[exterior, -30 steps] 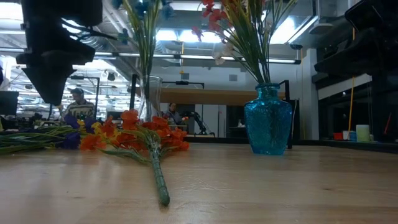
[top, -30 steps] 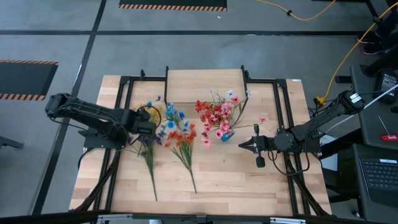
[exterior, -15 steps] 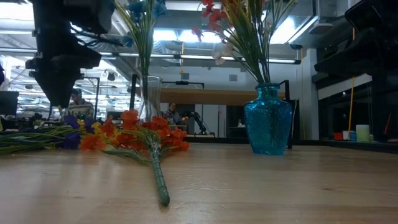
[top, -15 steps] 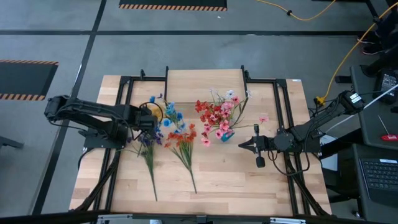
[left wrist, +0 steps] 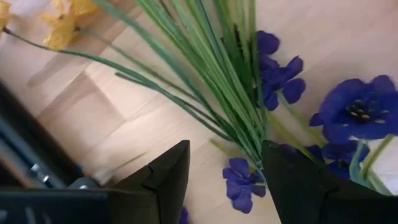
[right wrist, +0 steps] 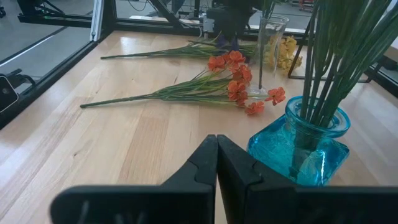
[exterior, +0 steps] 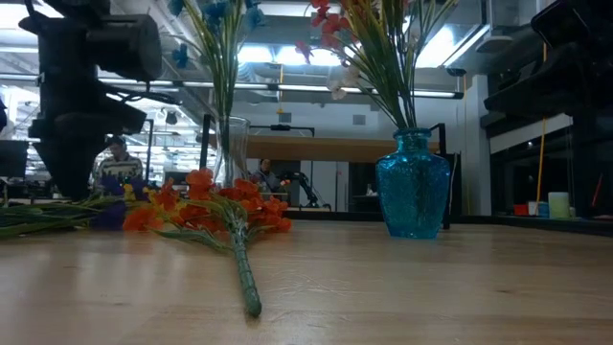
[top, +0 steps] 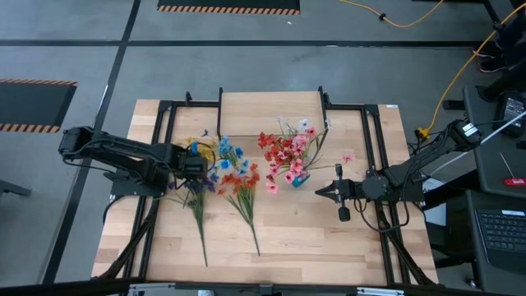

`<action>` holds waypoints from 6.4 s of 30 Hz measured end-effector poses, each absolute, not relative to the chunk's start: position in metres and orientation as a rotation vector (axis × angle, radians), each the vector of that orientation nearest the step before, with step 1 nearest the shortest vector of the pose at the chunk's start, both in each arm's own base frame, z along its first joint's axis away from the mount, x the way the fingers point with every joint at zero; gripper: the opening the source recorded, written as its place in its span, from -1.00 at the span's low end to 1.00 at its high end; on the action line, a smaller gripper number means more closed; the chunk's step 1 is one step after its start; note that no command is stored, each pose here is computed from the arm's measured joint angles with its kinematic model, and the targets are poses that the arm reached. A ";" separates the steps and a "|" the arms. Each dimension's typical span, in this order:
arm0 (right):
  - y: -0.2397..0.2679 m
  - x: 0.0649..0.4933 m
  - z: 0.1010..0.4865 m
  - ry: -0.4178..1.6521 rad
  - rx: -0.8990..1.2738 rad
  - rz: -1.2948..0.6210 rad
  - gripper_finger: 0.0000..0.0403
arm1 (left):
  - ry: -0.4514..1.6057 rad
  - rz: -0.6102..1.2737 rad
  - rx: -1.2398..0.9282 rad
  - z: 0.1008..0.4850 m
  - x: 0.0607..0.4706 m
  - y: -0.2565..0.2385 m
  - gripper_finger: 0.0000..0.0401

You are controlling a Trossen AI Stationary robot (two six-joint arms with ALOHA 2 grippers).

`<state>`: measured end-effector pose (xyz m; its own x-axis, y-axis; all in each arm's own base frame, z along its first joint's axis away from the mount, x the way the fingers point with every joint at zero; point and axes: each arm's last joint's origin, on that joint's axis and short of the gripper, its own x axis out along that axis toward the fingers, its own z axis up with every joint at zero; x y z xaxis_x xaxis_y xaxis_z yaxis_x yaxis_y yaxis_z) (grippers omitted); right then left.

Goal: Pick and place flowers into a vace then onto a shelf
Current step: Put the yellow flowers into the transparent vase

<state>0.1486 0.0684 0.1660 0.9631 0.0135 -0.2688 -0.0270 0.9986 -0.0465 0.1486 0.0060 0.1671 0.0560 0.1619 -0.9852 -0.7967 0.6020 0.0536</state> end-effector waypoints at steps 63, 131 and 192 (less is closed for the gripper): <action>0.068 0.149 0.166 0.272 -0.046 0.020 -0.93 | 1.209 0.708 -0.556 0.154 0.157 0.007 -0.08; 0.068 0.149 0.166 0.271 -0.045 0.020 -0.93 | 1.222 0.819 -0.565 0.141 0.145 0.008 -0.48; 0.068 0.149 0.166 0.273 -0.044 0.020 -0.93 | 0.383 0.513 -0.242 0.261 0.157 -0.019 -0.98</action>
